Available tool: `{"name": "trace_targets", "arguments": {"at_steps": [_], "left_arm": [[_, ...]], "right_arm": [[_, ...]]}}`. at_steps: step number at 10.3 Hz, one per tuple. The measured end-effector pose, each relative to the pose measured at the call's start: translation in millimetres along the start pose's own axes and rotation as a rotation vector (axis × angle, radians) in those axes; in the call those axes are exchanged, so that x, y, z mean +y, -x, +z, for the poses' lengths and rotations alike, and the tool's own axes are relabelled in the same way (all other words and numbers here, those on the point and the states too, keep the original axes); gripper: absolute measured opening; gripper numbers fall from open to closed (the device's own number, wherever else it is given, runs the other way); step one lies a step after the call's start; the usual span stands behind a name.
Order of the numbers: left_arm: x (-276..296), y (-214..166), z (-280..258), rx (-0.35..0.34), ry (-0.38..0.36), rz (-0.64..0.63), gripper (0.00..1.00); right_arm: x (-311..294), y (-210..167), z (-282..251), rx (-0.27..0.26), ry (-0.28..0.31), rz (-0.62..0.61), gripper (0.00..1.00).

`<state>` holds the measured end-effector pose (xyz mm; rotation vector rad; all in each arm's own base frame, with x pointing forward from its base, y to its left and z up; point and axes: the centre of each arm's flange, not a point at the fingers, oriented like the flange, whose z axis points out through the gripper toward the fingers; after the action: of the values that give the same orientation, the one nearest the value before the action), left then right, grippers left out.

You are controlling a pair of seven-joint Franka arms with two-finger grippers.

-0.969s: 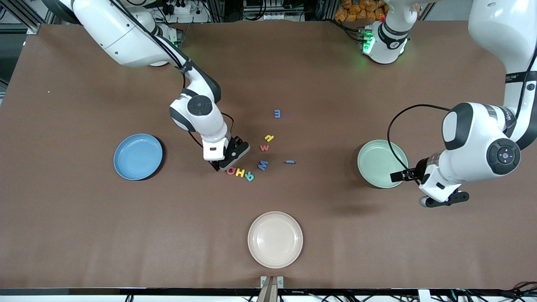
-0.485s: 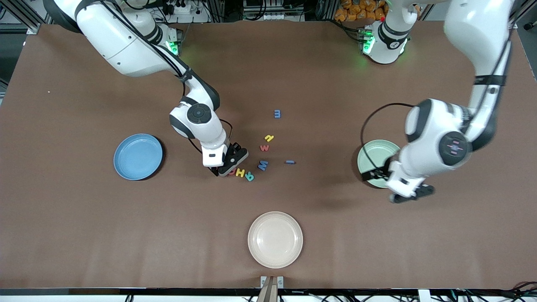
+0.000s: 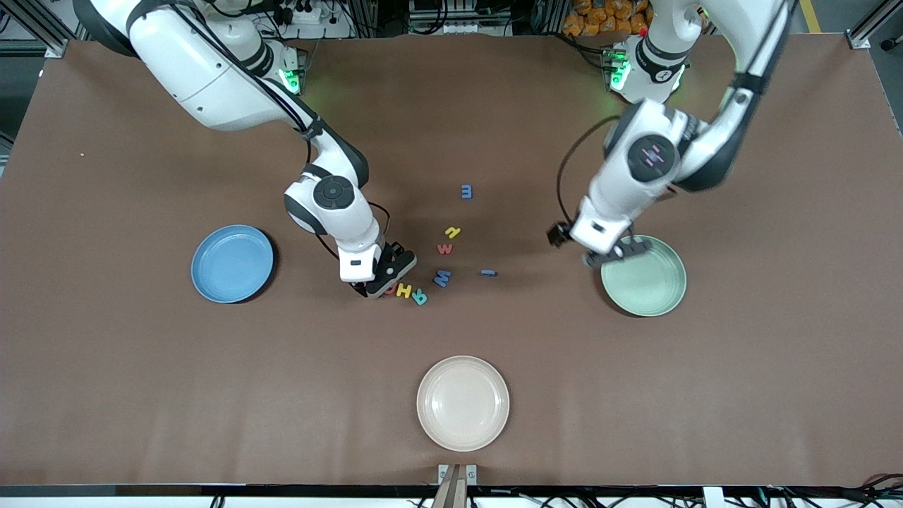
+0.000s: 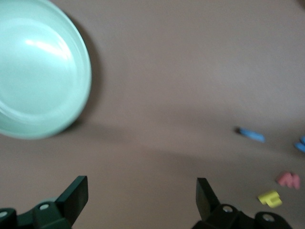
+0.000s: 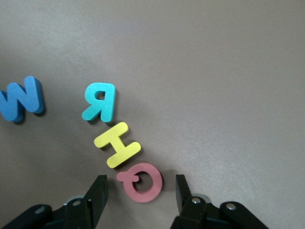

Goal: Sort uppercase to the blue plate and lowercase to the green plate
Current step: 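Grasp the pink Q with the right gripper while the left gripper approaches letters, then lift the Q with the right gripper while the left gripper grasps blue E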

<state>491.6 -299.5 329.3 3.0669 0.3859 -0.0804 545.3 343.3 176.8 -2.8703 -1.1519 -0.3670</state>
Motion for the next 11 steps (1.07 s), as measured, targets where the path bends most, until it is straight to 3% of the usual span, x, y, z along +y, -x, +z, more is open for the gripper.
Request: {"name": "trace_targets", "arguments": {"at_steps": [4, 6, 11], "left_arm": [[63.8, 84.4, 17.2, 0.005, -0.004, -0.014, 1.0], [77.9, 98.7, 37.8, 0.043, -0.015, -0.026, 1.0], [126.3, 130.2, 85.2, 0.074, -0.031, -0.039, 1.0]], "right_arm": [[0.7, 2.1, 6.4, 0.012, -0.002, -0.009, 0.62], [0.9, 1.2, 5.7, 0.02, -0.003, -0.005, 0.53], [3.3, -1.9, 3.3, 0.029, 0.0, -0.002, 0.41]]}}
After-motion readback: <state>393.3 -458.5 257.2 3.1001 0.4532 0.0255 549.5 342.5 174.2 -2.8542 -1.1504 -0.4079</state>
